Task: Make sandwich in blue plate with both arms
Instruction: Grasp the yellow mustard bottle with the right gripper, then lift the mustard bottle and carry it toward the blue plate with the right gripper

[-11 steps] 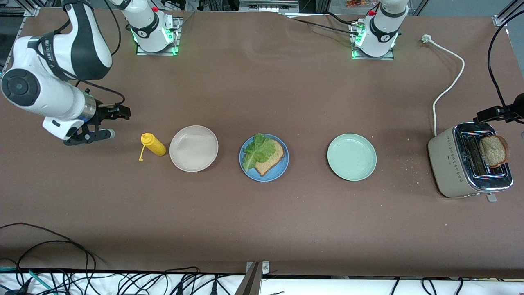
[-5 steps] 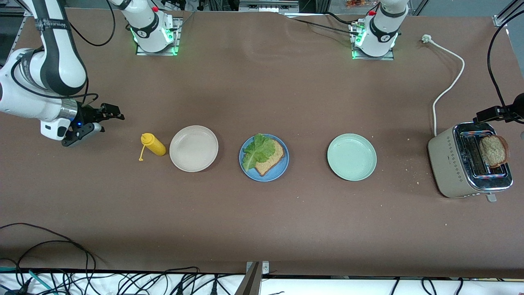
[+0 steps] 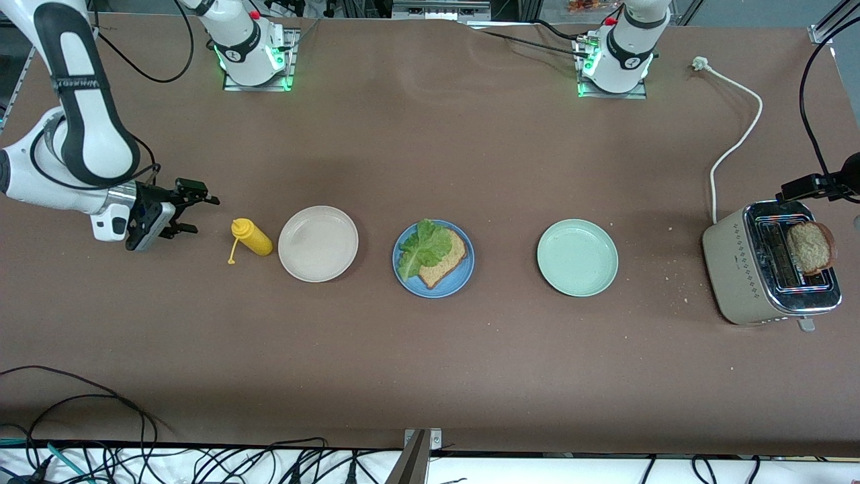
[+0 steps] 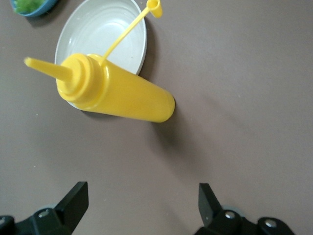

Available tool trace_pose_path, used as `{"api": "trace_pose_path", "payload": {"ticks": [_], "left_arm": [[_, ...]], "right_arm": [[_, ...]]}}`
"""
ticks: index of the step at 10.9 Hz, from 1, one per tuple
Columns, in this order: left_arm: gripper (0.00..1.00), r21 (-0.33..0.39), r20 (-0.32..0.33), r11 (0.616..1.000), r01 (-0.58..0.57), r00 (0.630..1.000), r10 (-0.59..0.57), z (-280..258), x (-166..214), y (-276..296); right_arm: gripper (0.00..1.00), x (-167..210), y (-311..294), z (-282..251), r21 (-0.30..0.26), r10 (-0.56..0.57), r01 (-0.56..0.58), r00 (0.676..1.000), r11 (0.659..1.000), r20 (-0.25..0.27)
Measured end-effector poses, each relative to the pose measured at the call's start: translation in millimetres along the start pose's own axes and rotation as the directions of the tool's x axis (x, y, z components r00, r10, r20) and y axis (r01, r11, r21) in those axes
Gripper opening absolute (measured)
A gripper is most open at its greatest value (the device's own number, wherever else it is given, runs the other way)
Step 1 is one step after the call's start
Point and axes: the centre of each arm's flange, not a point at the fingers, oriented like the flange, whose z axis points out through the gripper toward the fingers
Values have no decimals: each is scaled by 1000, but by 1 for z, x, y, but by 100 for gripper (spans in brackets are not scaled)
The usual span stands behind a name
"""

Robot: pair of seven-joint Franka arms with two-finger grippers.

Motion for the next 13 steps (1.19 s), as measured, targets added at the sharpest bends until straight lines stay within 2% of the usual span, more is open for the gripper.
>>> {"api": "trace_pose_path", "payload": {"ticks": [2, 4, 7, 8, 11, 13], "left_arm": [[100, 0, 1, 1000, 0, 1000, 0, 0, 0, 0], [100, 0, 1, 1000, 0, 1000, 0, 0, 0, 0], [100, -1, 2, 1000, -1, 1000, 1, 1, 0, 1], [100, -1, 2, 1000, -1, 1000, 1, 1, 0, 1], [100, -1, 2, 1000, -1, 1000, 1, 1, 0, 1], [100, -1, 2, 1000, -1, 1000, 1, 1, 0, 1]], "right_arm": [[100, -15, 20, 18, 38, -121, 125, 989, 991, -83], [100, -20, 32, 37, 79, -222, 240, 957, 968, -190], [100, -17, 39, 71, 116, -376, 434, 864, 893, -335], [100, -16, 40, 79, 119, -415, 486, 831, 866, -369], [100, 2, 43, 78, 124, -510, 612, 739, 781, -441], [100, 6, 49, 82, 119, -516, 639, 704, 760, -488]]}}
